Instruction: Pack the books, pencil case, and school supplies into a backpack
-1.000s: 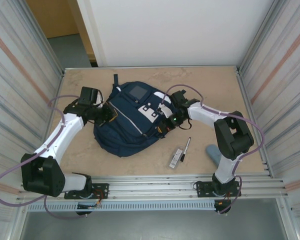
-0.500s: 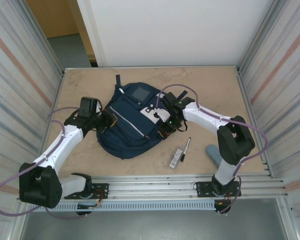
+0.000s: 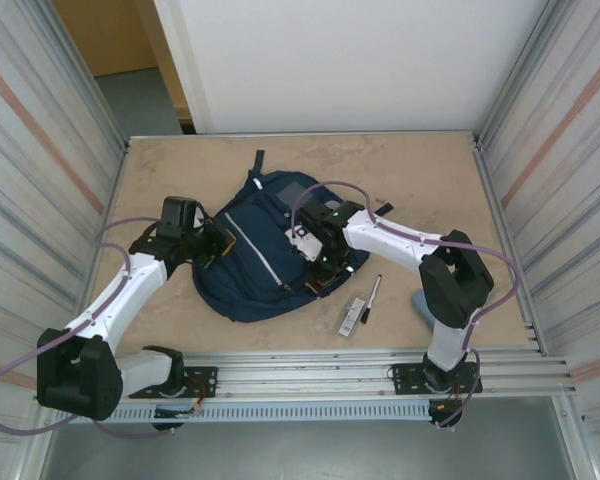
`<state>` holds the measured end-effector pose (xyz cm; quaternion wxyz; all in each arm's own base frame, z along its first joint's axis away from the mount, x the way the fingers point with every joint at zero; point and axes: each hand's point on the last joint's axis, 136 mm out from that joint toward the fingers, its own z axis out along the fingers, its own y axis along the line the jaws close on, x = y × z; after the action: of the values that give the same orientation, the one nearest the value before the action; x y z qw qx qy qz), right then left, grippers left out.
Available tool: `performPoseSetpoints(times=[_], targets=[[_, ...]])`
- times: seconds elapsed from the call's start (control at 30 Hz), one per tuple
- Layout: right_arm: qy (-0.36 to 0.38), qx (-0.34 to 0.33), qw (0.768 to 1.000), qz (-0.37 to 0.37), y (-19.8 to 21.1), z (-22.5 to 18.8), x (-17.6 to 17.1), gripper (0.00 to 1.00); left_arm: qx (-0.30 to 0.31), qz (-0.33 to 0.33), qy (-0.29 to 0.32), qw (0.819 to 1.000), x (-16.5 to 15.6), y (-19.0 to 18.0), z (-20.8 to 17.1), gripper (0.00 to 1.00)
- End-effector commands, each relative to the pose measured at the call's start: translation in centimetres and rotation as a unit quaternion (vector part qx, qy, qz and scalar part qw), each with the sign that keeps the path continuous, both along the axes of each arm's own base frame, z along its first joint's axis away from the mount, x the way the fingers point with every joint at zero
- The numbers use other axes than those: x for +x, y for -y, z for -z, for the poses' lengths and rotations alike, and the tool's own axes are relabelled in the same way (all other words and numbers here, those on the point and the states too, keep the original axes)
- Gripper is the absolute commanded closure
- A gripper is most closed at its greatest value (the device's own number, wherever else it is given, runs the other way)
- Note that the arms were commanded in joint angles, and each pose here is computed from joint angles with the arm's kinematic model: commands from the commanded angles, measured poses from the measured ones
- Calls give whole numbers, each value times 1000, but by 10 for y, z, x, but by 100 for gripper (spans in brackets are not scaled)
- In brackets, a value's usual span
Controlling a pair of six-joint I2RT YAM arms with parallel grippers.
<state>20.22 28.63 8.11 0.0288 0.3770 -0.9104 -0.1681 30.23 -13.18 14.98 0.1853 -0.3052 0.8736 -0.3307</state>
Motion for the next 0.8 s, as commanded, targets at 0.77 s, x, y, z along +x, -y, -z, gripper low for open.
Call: performPoseSetpoints(times=[0.77], targets=[[-106, 164, 981, -7, -109, -30, -55, 84, -17, -21, 34, 999, 16, 15, 4, 100]])
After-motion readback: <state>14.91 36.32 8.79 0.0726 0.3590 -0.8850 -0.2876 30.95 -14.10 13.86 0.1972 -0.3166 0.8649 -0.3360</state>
